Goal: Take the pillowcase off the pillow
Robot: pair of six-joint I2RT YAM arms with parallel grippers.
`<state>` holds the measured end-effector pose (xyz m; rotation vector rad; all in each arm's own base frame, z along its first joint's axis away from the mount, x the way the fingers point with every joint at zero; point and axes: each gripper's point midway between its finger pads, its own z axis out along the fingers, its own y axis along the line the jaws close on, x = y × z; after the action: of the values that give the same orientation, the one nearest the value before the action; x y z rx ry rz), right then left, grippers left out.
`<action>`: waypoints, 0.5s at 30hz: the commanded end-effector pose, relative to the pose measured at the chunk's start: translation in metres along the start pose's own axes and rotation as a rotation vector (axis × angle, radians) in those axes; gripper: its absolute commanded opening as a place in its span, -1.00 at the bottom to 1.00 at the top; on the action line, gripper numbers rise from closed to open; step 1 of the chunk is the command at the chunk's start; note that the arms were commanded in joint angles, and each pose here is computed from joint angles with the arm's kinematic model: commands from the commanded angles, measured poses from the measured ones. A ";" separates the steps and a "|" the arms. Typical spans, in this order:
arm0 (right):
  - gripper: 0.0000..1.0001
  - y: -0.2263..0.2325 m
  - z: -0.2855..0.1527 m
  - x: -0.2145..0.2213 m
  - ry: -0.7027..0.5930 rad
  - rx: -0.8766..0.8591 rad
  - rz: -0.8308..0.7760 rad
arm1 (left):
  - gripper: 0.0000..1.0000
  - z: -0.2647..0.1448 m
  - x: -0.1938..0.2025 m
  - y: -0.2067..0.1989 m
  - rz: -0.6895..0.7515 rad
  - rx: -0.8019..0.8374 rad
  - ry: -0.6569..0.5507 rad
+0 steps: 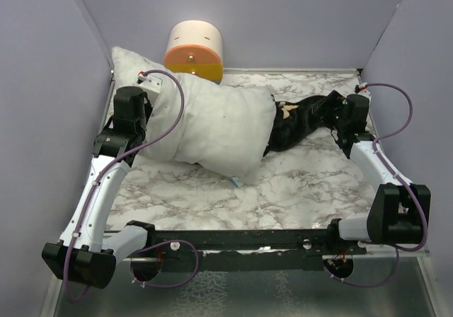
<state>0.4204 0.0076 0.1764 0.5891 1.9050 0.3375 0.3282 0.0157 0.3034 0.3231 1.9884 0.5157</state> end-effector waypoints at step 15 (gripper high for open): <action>0.99 -0.017 -0.033 -0.037 -0.284 0.044 -0.049 | 0.98 0.025 0.013 -0.038 -0.062 0.232 0.012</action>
<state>0.4021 -0.0104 0.1766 0.6186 1.8287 0.2394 0.3135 -0.0136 0.2381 0.5102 2.1733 0.2843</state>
